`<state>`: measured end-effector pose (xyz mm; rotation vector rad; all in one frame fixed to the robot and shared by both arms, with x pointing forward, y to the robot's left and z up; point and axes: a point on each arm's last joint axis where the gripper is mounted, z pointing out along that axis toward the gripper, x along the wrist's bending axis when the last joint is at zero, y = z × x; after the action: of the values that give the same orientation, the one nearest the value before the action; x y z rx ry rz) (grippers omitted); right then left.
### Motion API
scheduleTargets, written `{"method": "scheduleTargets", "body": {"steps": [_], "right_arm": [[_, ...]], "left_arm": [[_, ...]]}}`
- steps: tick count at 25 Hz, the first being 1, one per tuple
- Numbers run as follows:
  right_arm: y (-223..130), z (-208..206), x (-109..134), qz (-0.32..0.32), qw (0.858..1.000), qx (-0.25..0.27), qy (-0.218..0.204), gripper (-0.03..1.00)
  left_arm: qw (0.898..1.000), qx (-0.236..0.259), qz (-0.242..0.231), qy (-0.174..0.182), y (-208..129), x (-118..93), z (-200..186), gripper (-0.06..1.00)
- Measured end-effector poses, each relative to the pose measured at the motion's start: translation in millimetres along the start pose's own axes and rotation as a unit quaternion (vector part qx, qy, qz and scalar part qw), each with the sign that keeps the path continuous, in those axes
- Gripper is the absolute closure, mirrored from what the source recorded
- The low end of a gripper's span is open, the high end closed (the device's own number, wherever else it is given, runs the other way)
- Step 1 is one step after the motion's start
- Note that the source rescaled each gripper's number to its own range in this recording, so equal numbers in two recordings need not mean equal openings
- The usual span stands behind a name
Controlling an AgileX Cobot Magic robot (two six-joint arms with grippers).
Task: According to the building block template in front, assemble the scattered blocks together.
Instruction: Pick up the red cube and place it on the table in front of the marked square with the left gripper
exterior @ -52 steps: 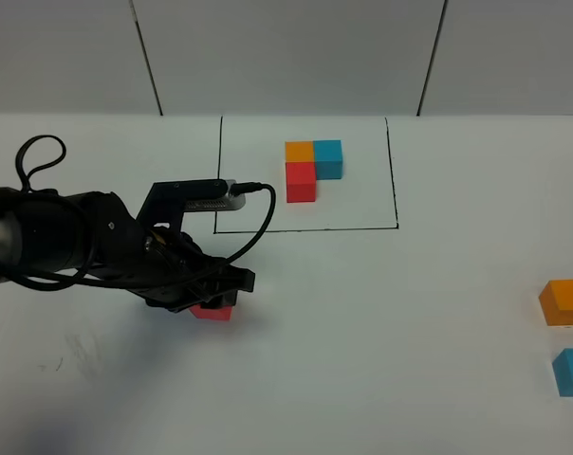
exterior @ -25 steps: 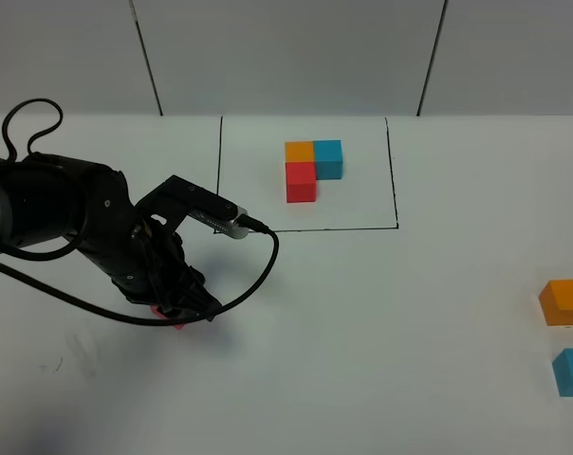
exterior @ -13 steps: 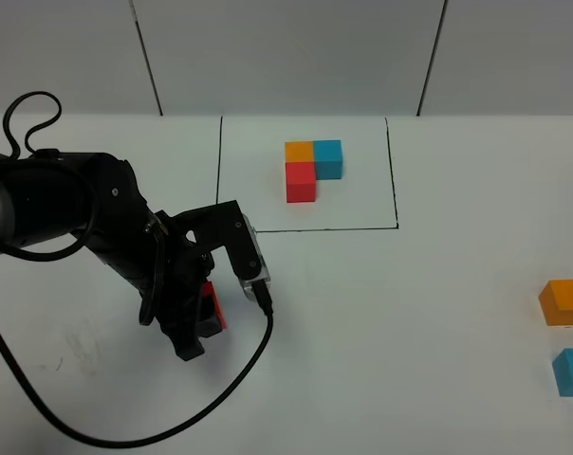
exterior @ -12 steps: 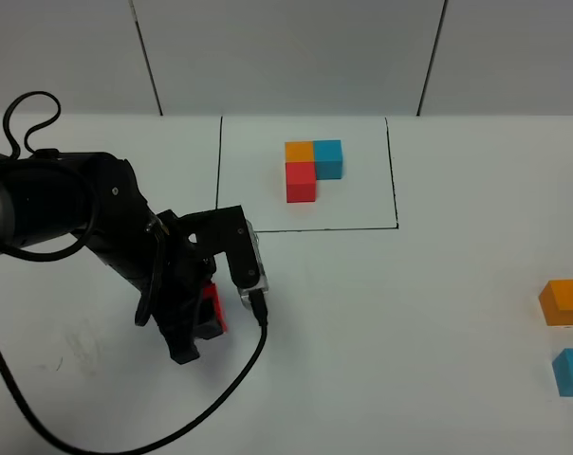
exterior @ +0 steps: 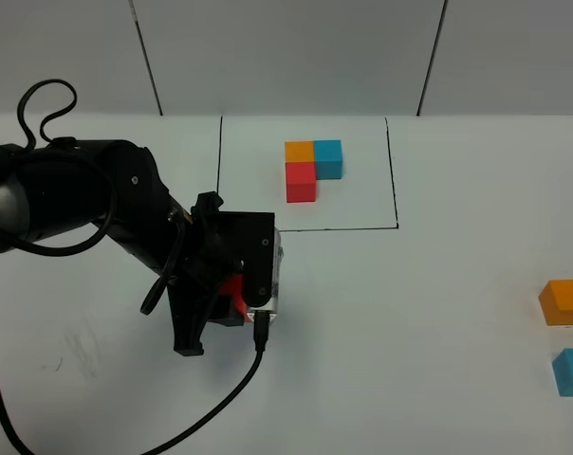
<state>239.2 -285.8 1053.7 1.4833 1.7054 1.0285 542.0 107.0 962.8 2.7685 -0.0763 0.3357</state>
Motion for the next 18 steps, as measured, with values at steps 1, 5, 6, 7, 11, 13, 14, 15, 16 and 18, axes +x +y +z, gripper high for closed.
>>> {"method": "scheduleTargets", "body": {"steps": [1, 5, 6, 7, 11, 13, 14, 15, 16, 18], "right_arm": [[0.0, 0.0, 0.0, 0.000, 1.000, 0.000, 0.000, 0.97], [0.0, 0.0, 0.0, 0.000, 1.000, 0.000, 0.000, 0.97], [0.0, 0.0, 0.0, 0.000, 1.000, 0.000, 0.000, 0.97], [0.0, 0.0, 0.0, 0.000, 1.000, 0.000, 0.000, 0.97], [0.0, 0.0, 0.0, 0.000, 1.000, 0.000, 0.000, 0.97], [0.0, 0.0, 0.0, 0.000, 1.000, 0.000, 0.000, 0.97], [0.0, 0.0, 0.0, 0.000, 1.000, 0.000, 0.000, 0.97], [0.0, 0.0, 0.0, 0.000, 1.000, 0.000, 0.000, 0.97], [0.0, 0.0, 0.0, 0.000, 1.000, 0.000, 0.000, 0.97], [0.0, 0.0, 0.0, 0.000, 1.000, 0.000, 0.000, 0.97]], "left_arm": [[1.000, -0.003, -0.002, 0.002, 3.1, 0.7, -0.9, 0.48], [1.000, 0.000, 0.002, -0.005, 8.7, -1.7, -1.7, 0.48], [1.000, 0.003, 0.008, -0.009, 9.6, -3.2, -1.4, 0.48], [1.000, 0.007, 0.014, -0.014, 10.2, -4.8, -1.1, 0.48], [0.998, 0.024, 0.039, -0.037, 13.5, -12.8, -0.1, 0.48], [0.997, 0.033, 0.053, -0.047, 14.8, -16.5, 0.3, 0.48], [0.996, 0.037, 0.057, -0.053, 14.8, -17.8, 0.3, 0.48], [0.996, 0.041, 0.061, -0.059, 15.0, -19.5, 0.3, 0.48], [0.995, 0.044, 0.064, -0.065, 15.5, -21.4, 0.3, 0.48], [0.993, 0.049, 0.068, -0.079, 16.4, -25.0, 0.1, 0.48]]}}
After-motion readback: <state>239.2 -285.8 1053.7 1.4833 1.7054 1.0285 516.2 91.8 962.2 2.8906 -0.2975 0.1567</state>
